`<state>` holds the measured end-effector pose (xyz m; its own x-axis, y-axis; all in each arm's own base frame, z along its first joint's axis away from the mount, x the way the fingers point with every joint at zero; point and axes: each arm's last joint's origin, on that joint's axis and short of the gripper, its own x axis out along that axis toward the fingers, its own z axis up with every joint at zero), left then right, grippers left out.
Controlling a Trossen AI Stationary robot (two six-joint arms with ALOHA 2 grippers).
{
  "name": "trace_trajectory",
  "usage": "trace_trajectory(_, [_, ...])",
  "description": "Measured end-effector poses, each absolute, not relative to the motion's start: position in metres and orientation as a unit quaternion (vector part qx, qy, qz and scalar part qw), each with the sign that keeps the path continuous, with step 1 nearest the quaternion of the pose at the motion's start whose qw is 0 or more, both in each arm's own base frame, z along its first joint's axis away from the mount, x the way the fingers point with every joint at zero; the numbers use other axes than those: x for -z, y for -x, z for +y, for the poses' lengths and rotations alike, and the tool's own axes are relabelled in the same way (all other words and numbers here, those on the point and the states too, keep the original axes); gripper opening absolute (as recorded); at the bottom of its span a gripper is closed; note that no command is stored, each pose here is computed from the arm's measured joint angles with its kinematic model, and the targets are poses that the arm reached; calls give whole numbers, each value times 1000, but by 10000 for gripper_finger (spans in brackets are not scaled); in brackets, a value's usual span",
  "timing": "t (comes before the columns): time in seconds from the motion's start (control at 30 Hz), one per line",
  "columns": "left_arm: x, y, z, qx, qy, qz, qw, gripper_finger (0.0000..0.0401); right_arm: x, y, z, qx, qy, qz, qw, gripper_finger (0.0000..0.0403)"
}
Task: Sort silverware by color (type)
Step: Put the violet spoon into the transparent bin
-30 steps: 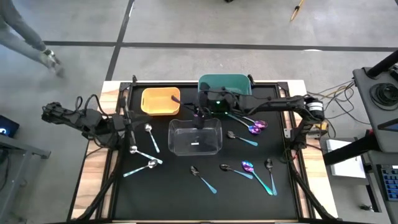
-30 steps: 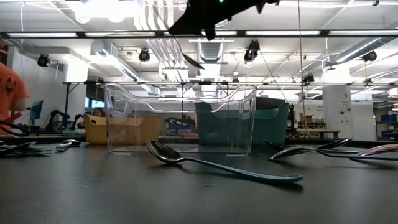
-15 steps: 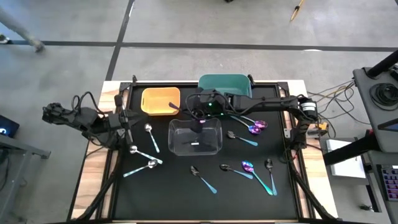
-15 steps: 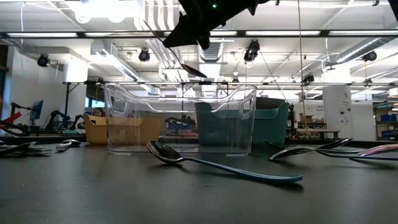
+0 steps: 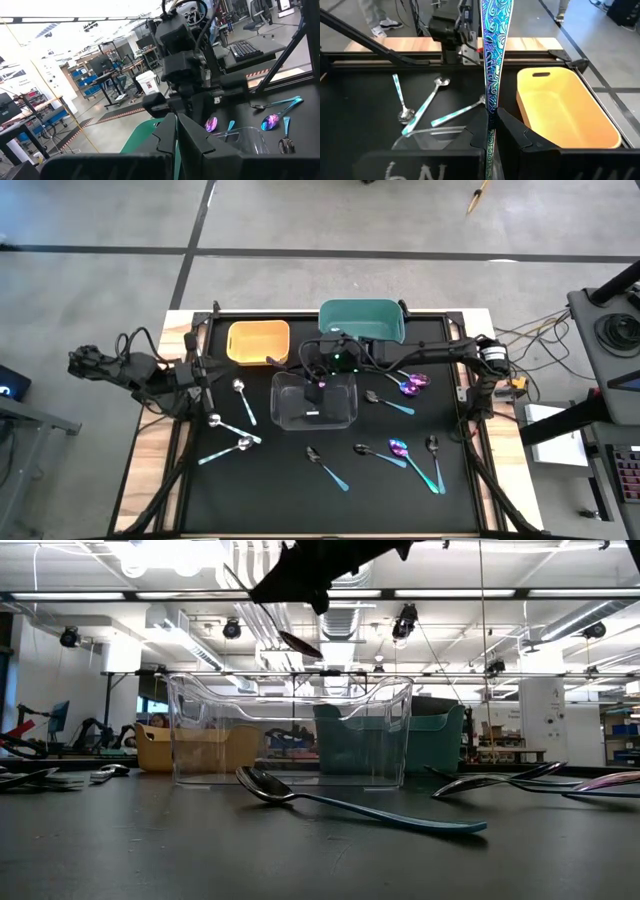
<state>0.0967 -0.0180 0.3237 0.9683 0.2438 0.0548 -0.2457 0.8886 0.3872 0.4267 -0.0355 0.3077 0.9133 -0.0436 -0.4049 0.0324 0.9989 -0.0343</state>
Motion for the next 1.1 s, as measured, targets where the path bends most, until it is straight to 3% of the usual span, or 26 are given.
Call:
trace_trajectory(0.37, [-324, -97, -18, -125, -199, -5, 972, 0, -291, -444, -29, 7, 18, 246, 969, 13])
trace_trajectory(0.9, [-324, -97, -18, -125, -199, -3, 972, 0, -268, -434, -26, 4, -7, 373, 928, 13])
trace_trajectory(1.1, [-324, -97, -18, -125, -199, -4, 972, 0, -257, -439, -23, -6, -3, 380, 925, 13])
